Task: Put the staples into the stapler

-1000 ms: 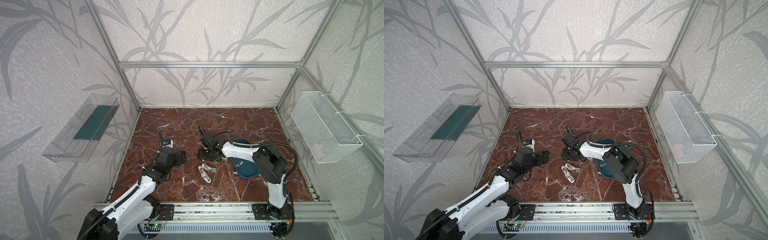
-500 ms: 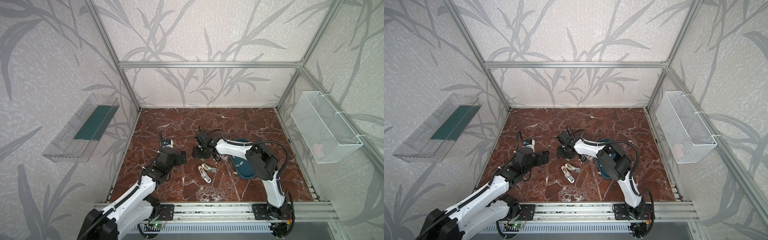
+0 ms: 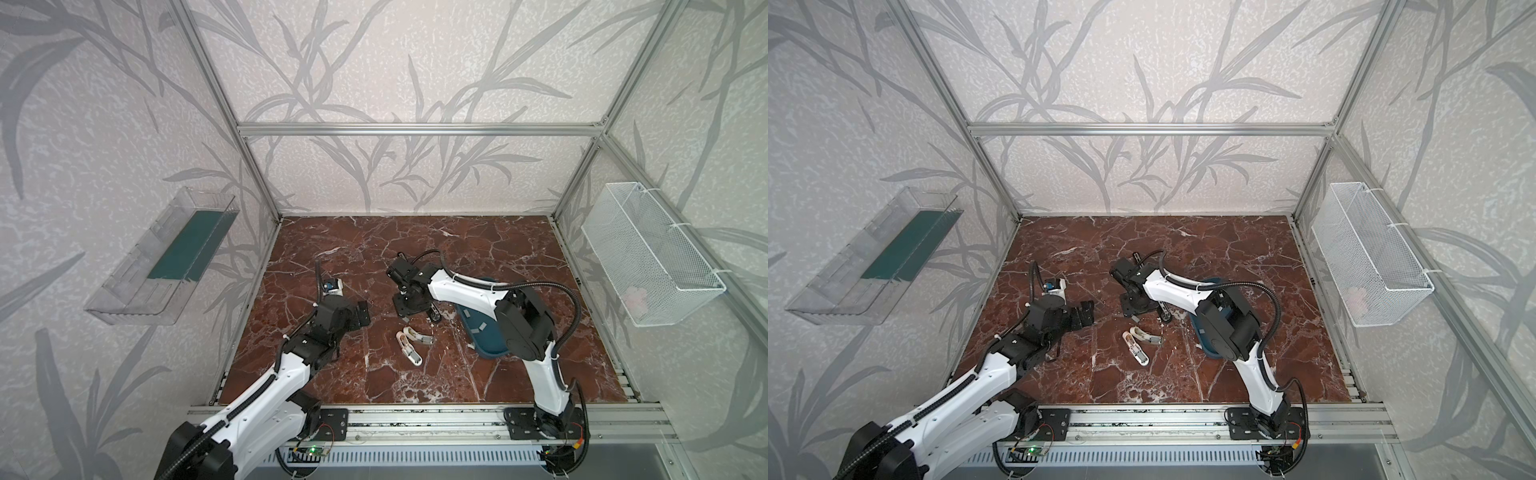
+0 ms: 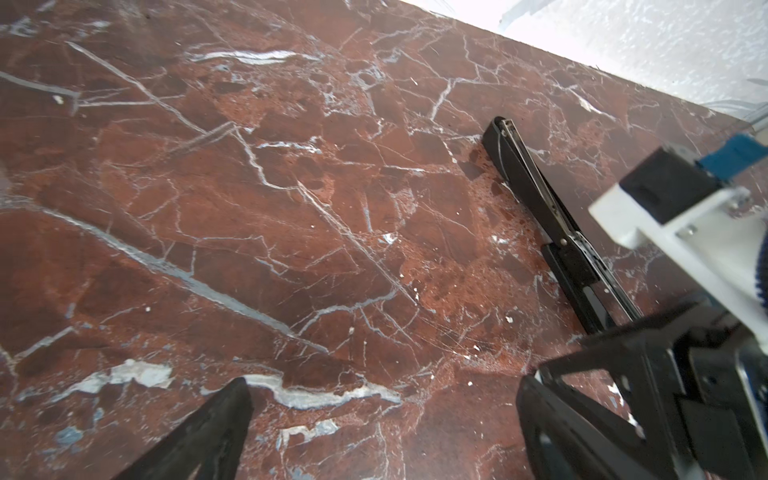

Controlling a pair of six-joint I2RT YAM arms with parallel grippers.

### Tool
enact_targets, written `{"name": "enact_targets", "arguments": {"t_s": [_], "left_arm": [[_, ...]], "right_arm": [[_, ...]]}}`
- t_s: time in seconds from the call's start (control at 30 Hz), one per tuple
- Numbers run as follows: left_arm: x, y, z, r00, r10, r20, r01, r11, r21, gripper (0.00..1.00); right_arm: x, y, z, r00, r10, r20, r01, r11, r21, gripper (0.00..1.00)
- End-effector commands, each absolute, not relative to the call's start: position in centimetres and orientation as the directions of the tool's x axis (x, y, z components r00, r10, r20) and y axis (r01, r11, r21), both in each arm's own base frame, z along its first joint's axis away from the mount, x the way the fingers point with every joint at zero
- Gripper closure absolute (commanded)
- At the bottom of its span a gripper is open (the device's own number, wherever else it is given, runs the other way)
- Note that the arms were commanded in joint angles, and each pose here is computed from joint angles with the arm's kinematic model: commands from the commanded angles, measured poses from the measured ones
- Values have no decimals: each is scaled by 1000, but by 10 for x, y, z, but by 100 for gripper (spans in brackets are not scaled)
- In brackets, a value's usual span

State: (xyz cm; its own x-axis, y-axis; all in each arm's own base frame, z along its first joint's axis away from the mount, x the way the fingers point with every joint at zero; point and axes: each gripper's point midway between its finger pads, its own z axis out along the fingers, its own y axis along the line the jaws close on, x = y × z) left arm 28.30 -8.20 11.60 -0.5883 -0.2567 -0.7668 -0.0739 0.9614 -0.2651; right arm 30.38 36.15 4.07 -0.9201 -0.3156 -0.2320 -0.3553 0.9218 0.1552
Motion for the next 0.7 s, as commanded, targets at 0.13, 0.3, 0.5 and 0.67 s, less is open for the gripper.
{"name": "enact_targets", "arguments": {"t_s": [0.13,0.3,0.5,0.67], "left_arm": [[279,-70,117,-556,-291,-778,-108,954,-279,1],[278,-69,118,-553,-296,-779,-104,952,-289,1],[277,-70,120,-554,-299,-777,-100,951,-294,1],[277,-69,122,-553,-298,-778,-105,951,-290,1]], "right_arm": [[283,350,46,-849,-493,-189,-510,859,47,46],[287,351,50,-797,-570,-199,-579,815,-16,46],[284,364,41,-736,-647,-200,-658,753,-16,47],[284,367,27,-723,-666,-181,-675,737,-17,54]]}}
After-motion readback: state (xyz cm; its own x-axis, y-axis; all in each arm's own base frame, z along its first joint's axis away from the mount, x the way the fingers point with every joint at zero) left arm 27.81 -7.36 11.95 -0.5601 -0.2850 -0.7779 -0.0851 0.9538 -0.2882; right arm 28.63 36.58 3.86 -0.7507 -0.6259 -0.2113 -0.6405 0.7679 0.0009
